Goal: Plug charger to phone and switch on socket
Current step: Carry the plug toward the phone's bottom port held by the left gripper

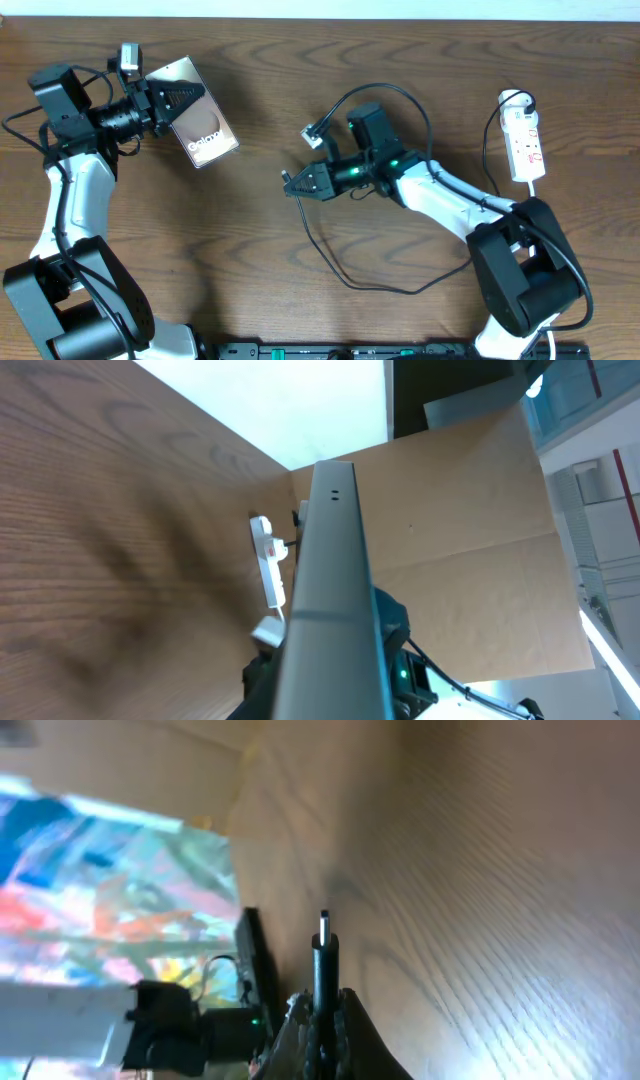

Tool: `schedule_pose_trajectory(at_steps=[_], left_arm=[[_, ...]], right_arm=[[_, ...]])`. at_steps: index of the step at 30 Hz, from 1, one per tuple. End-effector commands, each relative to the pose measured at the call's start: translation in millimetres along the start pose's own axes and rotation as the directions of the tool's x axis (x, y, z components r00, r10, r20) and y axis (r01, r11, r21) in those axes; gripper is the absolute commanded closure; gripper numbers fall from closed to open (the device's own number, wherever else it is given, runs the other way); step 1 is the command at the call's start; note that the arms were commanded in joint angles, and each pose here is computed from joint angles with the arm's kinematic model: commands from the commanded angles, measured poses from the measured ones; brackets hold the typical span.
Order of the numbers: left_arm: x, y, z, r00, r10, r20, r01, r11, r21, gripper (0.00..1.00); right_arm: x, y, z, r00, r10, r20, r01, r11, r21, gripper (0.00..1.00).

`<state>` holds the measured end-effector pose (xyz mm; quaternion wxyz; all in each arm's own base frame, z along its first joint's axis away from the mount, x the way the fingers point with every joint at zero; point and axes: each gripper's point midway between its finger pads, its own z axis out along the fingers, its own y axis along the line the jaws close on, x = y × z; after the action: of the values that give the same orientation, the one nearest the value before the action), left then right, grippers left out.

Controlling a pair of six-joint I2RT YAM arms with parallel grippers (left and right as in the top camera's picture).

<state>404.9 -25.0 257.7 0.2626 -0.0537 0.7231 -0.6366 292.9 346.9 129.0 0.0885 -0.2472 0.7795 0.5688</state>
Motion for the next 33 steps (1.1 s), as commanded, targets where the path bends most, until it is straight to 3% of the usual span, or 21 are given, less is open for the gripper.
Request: schedule_pose_trajectory(at_steps=[1,8,18,27,33], left_arm=[[4,-6,-1,1.0,0.02,-0.014,-0.02,1.0,0.019,0.93],[3,-4,0,1.0,0.02,-0.007,-0.02,1.0,0.009,0.92],[-4,4,-1,0.999,0.021,0.034,-0.02,0.999,-0.037,0.93],[-18,7,-2,0.995,0.041,0.091,-0.034,0.996,-0.078,0.93],[-15,-1,13,0.997,0.049,0.063,-0.045,0.997,-0.056,0.93]], right_arm=[[5,14,-3,0.993,-0.112,-0.03,0.105,0.979,-0.176,0.99],[7,6,22,0.996,-0.043,-0.077,0.016,0.946,-0.323,0.99],[-4,55,36,0.983,-0.182,-0.014,0.158,0.884,-0.44,0.99],[-29,64,32,0.999,0.003,0.042,0.015,0.902,-0.432,0.99],[-44,84,21,0.991,-0.002,0.132,0.065,0.878,-0.474,0.99]])
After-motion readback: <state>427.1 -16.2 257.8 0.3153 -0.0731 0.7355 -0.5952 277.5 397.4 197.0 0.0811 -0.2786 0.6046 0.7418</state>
